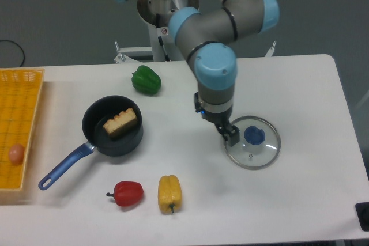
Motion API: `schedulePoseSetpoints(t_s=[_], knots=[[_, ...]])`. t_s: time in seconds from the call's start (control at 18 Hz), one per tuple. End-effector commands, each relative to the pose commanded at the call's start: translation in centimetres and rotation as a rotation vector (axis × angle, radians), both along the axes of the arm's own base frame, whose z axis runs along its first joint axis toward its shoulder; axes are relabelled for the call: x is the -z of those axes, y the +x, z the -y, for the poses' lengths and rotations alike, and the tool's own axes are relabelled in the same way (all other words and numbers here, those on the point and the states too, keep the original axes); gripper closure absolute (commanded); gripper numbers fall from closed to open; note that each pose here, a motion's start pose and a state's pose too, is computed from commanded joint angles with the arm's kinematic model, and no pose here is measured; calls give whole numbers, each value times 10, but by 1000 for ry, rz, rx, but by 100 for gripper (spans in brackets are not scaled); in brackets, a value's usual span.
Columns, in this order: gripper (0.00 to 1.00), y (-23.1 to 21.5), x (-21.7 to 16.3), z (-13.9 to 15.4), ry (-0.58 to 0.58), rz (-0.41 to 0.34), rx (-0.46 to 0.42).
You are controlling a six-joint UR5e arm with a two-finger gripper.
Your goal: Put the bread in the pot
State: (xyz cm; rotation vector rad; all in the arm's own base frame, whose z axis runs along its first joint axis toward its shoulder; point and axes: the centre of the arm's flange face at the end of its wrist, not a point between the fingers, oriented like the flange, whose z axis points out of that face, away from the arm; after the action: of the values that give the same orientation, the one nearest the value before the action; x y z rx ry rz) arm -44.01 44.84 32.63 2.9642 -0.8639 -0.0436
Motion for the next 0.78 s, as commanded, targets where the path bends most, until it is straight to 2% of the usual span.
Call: schedulePoseSetpoints(t_s=[0.22, 0.39, 0.78], knots=[[2, -15, 7, 7, -6, 5, 3], [1, -28, 24, 5, -11, 14, 43], [1, -41, 42, 2, -18, 28, 60]])
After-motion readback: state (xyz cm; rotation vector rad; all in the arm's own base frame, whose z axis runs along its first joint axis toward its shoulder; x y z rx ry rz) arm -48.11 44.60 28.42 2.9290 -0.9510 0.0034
